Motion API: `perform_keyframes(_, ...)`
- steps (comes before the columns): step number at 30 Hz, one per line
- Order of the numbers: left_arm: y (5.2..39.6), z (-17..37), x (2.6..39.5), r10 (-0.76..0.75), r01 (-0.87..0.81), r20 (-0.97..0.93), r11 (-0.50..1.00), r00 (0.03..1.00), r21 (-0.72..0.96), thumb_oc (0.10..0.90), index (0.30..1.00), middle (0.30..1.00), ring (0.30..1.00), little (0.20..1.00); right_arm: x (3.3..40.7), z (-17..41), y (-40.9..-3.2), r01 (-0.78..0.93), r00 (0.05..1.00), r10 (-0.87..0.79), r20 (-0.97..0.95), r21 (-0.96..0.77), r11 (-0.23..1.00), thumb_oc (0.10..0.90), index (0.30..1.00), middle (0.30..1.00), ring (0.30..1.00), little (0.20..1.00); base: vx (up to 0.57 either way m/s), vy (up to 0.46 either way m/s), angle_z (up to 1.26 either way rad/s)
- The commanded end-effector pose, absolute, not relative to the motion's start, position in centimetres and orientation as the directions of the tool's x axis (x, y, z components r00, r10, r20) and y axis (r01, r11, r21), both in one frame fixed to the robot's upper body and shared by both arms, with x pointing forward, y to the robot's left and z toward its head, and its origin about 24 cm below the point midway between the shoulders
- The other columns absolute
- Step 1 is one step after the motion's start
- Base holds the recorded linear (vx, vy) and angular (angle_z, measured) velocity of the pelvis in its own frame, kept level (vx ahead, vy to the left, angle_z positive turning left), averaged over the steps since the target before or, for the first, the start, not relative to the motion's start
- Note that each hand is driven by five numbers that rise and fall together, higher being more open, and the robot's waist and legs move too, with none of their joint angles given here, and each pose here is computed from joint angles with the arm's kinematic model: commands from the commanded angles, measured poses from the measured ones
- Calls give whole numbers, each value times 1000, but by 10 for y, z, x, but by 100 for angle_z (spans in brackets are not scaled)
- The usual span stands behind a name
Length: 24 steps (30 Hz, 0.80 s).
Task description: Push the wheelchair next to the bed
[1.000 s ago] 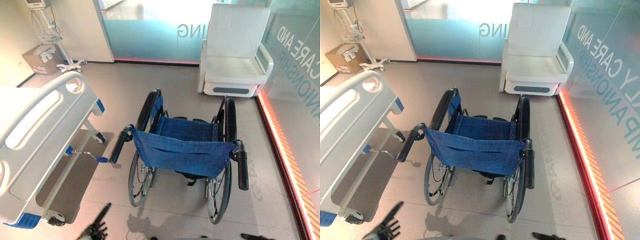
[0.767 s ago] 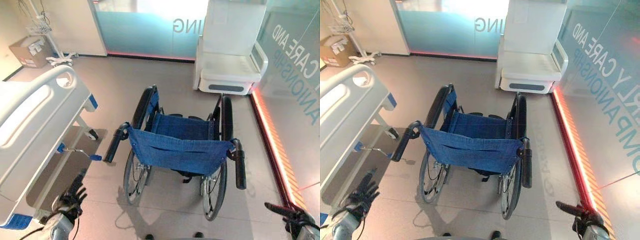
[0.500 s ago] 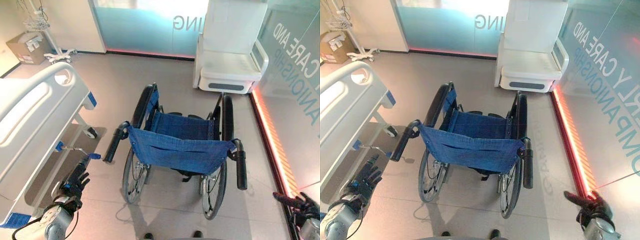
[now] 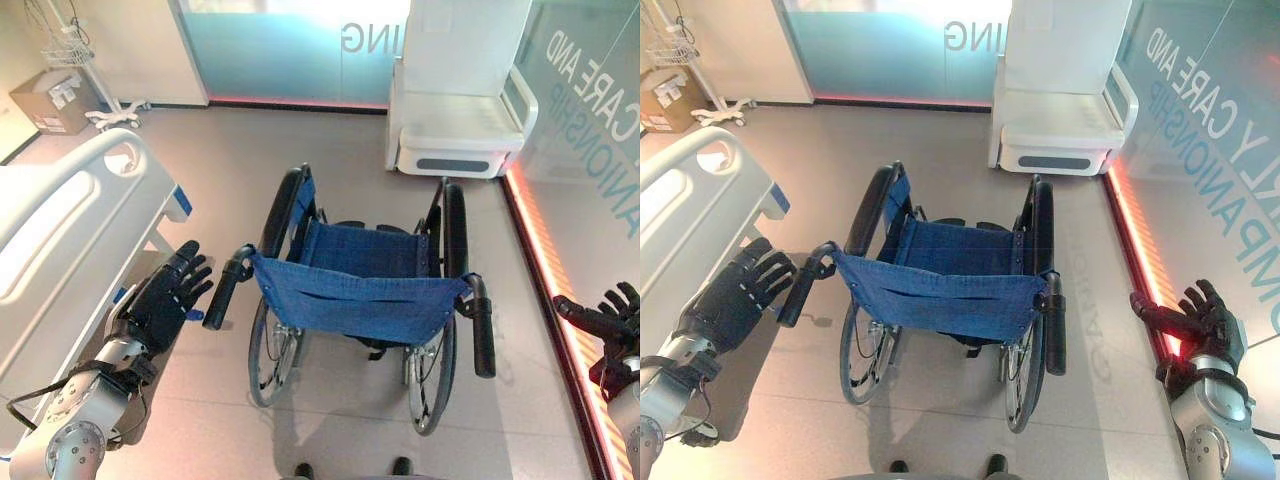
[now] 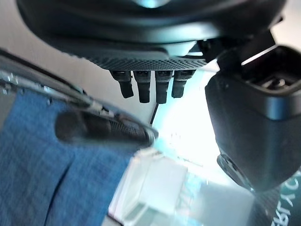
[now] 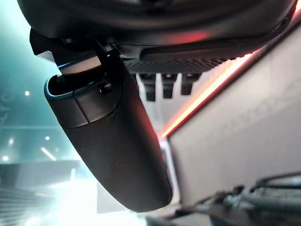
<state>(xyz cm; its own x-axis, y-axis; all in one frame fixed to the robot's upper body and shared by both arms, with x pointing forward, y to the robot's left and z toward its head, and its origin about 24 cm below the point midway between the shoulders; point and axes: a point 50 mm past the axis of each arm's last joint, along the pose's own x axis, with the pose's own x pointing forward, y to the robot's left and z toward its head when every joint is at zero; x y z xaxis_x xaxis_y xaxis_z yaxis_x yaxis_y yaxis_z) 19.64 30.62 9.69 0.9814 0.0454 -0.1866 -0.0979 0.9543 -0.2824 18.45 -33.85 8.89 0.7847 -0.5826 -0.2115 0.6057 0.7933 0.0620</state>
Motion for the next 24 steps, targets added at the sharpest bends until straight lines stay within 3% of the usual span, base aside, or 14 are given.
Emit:
perform_keyframes(1,312,157,210,-4,14,55,980,999,-198,800,900,900,900,900,205,160,-333,473,873,-481,84,100,875,800,900,900,900,900,-23,13,-4)
perform_keyframes(6,303,154,205,-146,145,-60,989,987,-22,800,900,900,900,900,203,171,-321,375,916,-387,110,114,920,800,900,900,900,900,0,0,0)
perform_keyframes(12,309,163,202,-166,194,-177,968,970,158,800,900,900,900,900,202,182,-316,321,935,-334,122,114,940,800,900,900,900,900,0,0,0)
perform_keyframes(20,319,198,194,-133,167,-116,913,984,373,800,900,900,900,900,197,189,-312,261,955,-275,113,129,957,800,900,900,900,900,0,0,0)
perform_keyframes(24,315,211,192,-161,173,-64,902,985,396,800,900,900,900,900,198,192,-305,210,969,-224,107,129,969,800,900,900,900,900,0,0,0)
